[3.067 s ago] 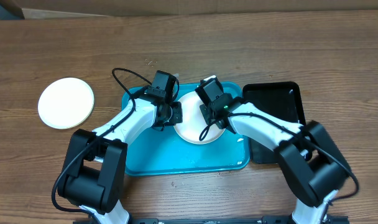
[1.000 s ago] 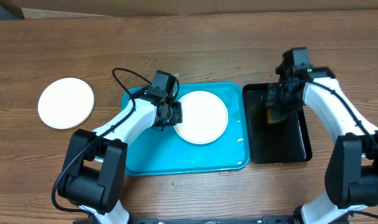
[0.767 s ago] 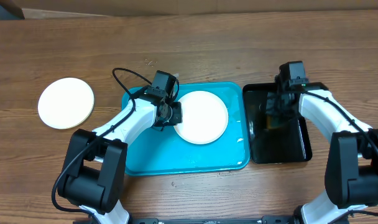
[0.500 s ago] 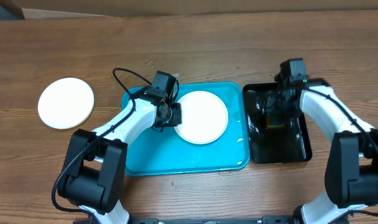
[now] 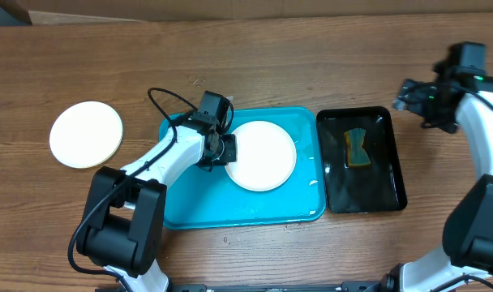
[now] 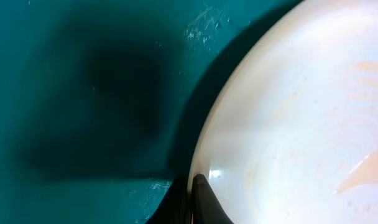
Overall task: Clean dirty plates on tray and stack at the side
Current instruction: 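Return the sponge to the black tray, release, and raise the right gripper, then lift the white plate with the left gripper and swing it leftward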
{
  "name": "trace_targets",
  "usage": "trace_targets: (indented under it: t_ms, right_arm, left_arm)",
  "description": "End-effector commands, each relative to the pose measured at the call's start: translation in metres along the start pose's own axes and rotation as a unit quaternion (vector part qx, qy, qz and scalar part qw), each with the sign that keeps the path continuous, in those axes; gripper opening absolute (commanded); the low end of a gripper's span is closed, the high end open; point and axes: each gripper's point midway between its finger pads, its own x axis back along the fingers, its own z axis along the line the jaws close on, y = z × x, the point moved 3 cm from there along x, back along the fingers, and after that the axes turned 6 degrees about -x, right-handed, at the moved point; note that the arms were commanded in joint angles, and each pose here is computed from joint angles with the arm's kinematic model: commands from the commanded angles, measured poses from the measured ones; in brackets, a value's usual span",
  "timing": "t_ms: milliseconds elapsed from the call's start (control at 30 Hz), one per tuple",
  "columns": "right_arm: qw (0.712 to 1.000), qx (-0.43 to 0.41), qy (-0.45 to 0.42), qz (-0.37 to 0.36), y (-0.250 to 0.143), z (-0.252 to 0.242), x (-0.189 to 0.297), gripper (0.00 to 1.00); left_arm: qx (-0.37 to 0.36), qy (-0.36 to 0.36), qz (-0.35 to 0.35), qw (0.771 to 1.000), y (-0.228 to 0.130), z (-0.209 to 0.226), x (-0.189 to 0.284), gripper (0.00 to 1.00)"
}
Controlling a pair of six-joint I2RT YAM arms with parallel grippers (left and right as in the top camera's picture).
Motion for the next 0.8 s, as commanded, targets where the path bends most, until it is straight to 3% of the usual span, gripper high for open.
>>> trace_targets:
  t_ms: [0, 500, 767]
  right_arm:
    - [0.999, -0.030, -0.007, -0.012, 0.010, -0.023, 0.005, 1.00]
    - [0.998, -0.058, -0.017, -0.017, 0.016, -0.046, 0.008, 1.00]
    - [0.998, -0.058, -0.017, -0.017, 0.016, -0.046, 0.008, 1.00]
  left_arm:
    - [-0.006, 0.021, -0.019, 1.000, 0.021, 0.013, 0.012, 0.04]
    - [-0.059, 0.032, -0.093, 0.993, 0.085, 0.008, 0.090, 0.04]
    - [-0.099, 0.032, -0.152, 0.983, 0.111, -0.035, 0.137, 0.04]
